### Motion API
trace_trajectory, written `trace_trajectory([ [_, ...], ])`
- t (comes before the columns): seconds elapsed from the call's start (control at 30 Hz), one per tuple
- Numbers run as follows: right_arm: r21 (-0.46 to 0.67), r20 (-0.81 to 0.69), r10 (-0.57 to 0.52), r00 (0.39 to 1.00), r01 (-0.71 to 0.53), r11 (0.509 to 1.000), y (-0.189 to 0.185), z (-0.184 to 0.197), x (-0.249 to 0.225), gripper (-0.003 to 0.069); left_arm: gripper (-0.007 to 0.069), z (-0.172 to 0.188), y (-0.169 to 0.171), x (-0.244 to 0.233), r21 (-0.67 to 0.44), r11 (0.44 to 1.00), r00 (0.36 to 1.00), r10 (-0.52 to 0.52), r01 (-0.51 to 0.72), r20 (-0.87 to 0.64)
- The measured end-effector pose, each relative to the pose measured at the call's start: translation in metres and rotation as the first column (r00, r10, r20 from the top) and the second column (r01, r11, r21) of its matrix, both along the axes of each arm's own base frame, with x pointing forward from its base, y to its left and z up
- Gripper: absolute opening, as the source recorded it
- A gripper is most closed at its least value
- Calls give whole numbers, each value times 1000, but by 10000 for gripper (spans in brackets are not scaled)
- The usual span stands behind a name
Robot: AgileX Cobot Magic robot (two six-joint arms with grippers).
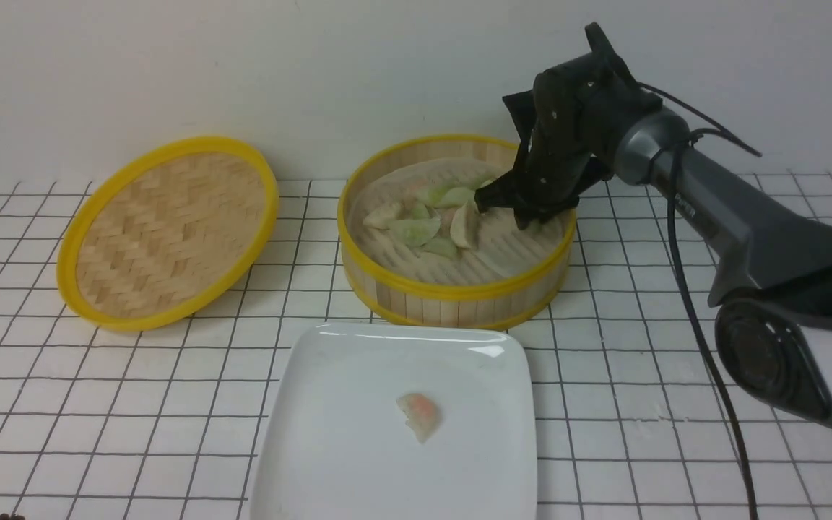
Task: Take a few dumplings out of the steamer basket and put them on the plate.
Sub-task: Use the right arm to grab a dumpling from inside the steamer, then use the right arm to put the dumpling into the plate
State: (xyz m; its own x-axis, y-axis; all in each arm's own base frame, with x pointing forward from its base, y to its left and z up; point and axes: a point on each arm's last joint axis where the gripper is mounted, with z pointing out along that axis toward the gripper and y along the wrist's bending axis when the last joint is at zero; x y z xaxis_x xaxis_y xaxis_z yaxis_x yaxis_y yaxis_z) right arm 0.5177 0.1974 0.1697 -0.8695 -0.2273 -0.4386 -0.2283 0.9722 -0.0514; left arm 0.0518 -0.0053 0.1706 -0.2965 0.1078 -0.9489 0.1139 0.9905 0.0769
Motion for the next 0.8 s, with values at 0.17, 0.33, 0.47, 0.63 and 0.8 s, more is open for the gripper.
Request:
trace_trajectory([
  [0.17,8,16,27,1000,-27,1000,-1,27,-6,163,-6,0,0,0,0,1000,1000,0,0,0],
  [0.33,121,86,107,991,-117,986,18,99,-34,163,-6,0,0,0,0,1000,1000,0,0,0],
  [0.47,160,44,212,976,-217,963,45,130,-85,163,-6,0,0,0,0,1000,1000,0,0,0],
  [0.63,133,-141,325,935,-308,942,71,100,-149,163,-6,0,0,0,0,1000,1000,0,0,0],
  [0.8,62,-355,354,865,-356,932,83,33,-185,176,-6,0,0,0,0,1000,1000,0,0,0],
])
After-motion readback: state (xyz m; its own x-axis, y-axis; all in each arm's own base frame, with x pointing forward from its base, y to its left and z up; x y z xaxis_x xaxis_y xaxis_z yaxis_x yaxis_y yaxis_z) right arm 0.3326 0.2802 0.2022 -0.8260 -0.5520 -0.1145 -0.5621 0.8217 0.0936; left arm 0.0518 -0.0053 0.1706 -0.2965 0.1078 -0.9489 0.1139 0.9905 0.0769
